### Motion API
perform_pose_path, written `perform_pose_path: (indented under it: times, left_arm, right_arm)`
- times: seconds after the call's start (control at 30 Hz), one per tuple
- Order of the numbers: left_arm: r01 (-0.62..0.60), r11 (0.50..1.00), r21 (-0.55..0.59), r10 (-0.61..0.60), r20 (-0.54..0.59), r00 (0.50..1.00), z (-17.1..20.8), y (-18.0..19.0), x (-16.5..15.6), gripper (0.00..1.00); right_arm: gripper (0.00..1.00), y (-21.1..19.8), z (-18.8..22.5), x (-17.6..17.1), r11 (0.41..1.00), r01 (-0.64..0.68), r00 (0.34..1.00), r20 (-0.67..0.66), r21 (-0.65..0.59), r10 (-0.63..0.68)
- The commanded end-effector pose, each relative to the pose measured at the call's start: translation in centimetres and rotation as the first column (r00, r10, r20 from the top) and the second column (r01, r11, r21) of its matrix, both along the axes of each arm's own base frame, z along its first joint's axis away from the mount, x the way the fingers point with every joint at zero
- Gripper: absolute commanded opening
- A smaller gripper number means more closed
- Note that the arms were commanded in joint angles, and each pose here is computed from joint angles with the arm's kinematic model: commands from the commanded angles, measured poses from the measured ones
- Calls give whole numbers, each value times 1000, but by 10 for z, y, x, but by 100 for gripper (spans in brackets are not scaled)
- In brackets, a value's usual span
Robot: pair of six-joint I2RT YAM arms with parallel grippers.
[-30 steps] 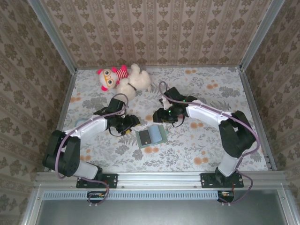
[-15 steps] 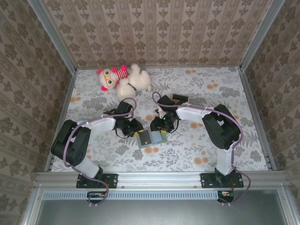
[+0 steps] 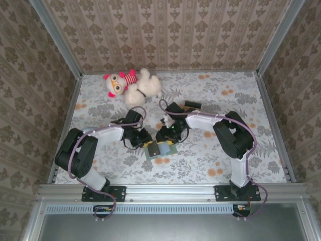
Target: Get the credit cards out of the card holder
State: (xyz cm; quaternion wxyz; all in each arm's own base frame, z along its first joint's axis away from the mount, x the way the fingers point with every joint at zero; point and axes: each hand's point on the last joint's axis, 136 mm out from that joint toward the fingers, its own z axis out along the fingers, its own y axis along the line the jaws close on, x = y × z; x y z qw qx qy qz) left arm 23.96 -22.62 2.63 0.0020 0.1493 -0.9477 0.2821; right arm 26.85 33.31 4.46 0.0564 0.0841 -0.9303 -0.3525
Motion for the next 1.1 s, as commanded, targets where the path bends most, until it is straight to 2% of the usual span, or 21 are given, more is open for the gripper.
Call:
perform_pose_path:
  times: [0.0,0.13,0.23,0.33,0.5,0.63,0.87,1.07]
  left_arm:
    - [-8,999,54,11,-52,999,-16,11,-14,20]
    - [-8,998,55,10,-47,999,-16,11,-14,19]
    - [-4,999,50,6,-40,999,-14,10,-13,19]
    - [5,999,36,-4,-23,1000,-9,7,-9,19]
    - [40,999,-12,-40,26,999,11,-5,-2,19]
    - [84,994,-64,-80,64,995,29,-21,3,21]
    - [181,972,-154,-165,107,980,47,-63,6,24]
    - [183,976,-117,-175,74,982,36,-64,5,25]
  right_arm:
    - [49,20,11,-4,993,-30,998,-44,118,35]
    - [49,31,37,-6,969,-42,998,-44,245,55]
    - [49,27,46,-3,968,-38,999,-28,249,46]
    - [49,16,44,3,980,-8,1000,-12,201,10]
    - [51,-29,29,25,994,106,990,98,-6,-105]
    - [52,-53,34,40,979,203,968,159,-32,-196]
    - [52,-66,40,44,968,241,949,225,-69,-220]
    - [51,-73,50,47,961,265,930,282,-74,-235]
